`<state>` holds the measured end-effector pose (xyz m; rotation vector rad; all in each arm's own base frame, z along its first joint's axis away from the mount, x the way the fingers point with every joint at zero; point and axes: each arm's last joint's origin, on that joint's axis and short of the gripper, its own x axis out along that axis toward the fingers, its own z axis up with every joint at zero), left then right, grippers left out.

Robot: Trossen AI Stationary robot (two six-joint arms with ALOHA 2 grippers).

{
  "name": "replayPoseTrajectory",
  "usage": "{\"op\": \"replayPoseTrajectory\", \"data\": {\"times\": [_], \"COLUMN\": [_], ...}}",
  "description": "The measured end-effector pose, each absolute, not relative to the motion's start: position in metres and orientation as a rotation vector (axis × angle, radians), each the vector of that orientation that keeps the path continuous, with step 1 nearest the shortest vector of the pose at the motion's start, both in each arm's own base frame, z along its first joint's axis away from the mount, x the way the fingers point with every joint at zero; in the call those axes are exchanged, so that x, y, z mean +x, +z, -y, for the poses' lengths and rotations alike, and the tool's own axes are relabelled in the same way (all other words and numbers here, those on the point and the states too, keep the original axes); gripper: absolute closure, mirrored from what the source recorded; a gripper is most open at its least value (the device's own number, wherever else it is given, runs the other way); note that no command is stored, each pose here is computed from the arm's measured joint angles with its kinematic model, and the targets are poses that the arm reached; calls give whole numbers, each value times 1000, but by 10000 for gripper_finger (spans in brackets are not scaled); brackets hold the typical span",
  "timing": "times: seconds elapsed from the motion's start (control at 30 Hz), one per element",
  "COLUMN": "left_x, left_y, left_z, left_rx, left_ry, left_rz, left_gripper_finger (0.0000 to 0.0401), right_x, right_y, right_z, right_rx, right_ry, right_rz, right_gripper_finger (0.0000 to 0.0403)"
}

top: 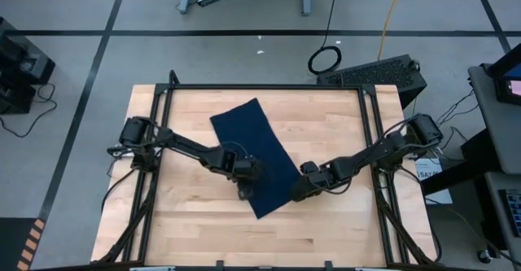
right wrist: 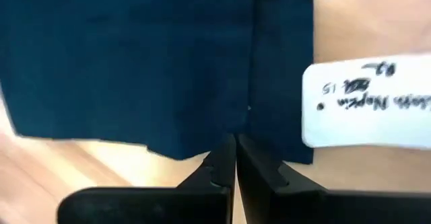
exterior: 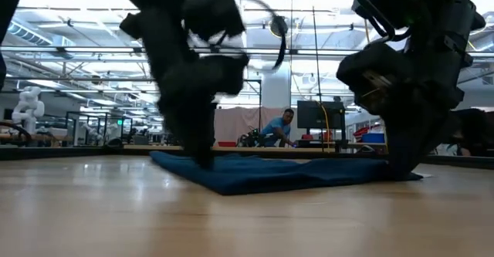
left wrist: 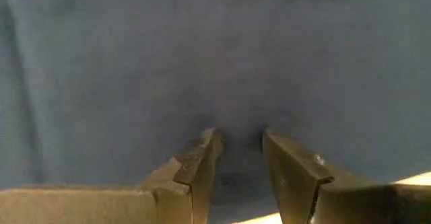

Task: Roll towel
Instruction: Roll the dark blue towel

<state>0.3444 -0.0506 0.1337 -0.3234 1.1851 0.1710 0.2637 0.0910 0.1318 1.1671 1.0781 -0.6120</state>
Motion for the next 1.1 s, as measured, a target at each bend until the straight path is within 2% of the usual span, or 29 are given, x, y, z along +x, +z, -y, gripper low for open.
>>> {"op": "replayPoseTrajectory", "data": {"times": [0.1,0.23,0.37,0.6,0.73,0.93,1.1], "left_x": [338,323,306,308,321,336,337], "left_y": [128,132,151,208,228,221,193], "left_z": [49,43,31,30,52,113,151], "left_rx": [-226,-23,-37,-351,-417,-262,-192], "left_ry": [155,42,8,85,9,-97,-104], "left_rz": [-1289,-1420,-1494,-1186,-952,-741,-746], "left_gripper_finger": [269,269,269,269,269,256,203], "right_x": [271,273,269,264,265,265,261], "right_y": [128,131,153,176,174,174,172], "right_z": [-98,-103,-101,-97,-97,-98,-100], "right_rx": [1216,1236,1167,1004,974,900,843], "right_ry": [-549,-498,-425,-340,-324,-304,-283], "right_rz": [-1058,-1038,-961,-856,-859,-860,-907], "right_gripper_finger": [397,397,397,396,396,396,396]}}
